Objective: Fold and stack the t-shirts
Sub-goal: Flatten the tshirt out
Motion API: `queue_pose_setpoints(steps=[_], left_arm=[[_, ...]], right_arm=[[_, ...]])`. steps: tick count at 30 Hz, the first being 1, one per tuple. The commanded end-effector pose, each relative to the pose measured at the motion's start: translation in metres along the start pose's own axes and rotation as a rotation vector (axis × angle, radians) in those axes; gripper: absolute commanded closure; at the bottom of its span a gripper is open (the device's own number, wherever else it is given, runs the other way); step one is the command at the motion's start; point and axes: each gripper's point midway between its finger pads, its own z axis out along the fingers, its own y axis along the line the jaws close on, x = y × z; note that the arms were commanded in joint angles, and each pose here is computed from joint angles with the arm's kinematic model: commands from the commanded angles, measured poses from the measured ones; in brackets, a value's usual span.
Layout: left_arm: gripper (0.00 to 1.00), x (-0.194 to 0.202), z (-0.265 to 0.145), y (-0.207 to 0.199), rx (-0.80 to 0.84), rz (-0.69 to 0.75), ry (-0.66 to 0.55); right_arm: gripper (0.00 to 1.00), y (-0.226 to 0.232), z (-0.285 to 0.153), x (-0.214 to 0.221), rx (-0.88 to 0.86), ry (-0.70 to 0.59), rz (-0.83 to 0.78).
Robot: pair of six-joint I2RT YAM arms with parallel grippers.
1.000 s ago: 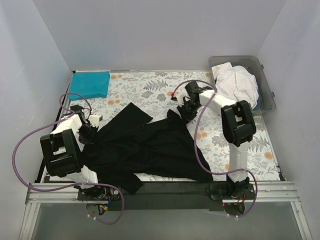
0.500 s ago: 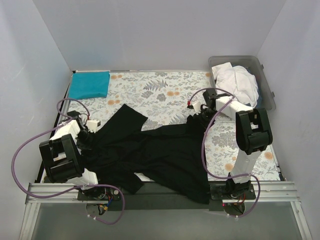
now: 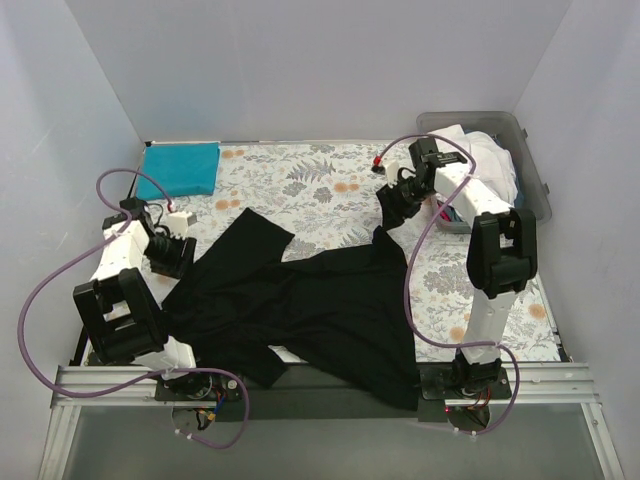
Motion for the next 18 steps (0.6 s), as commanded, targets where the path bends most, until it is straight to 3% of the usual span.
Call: queue_pose_setpoints(steps=[1,7,11,18], left_arm=[[0.52,-0.047,-0.024,-0.008,0.064,0.007,-0.145],[0.5,-0.112,-0.013,-0.018,0.11,-0.005,-0.2],[0.5,-0.141,0.012,-0.032,0.147,0.002,-0.175],[0.5,-0.168,0.035,-0.033,0.17,-0.025,-0.168]], right_arm=[[0.41,-0.008,0.017,-0.007,-0.035,0.0,0.032],[0.38,-0.019,0.032,-0.017,-0.061,-0.013,0.015],[0.41,-0.019,0.035,-0.022,-0.083,-0.026,-0.003],[0.47,-0.006,0.046,-0.015,-0.18,-0.03,-0.006]])
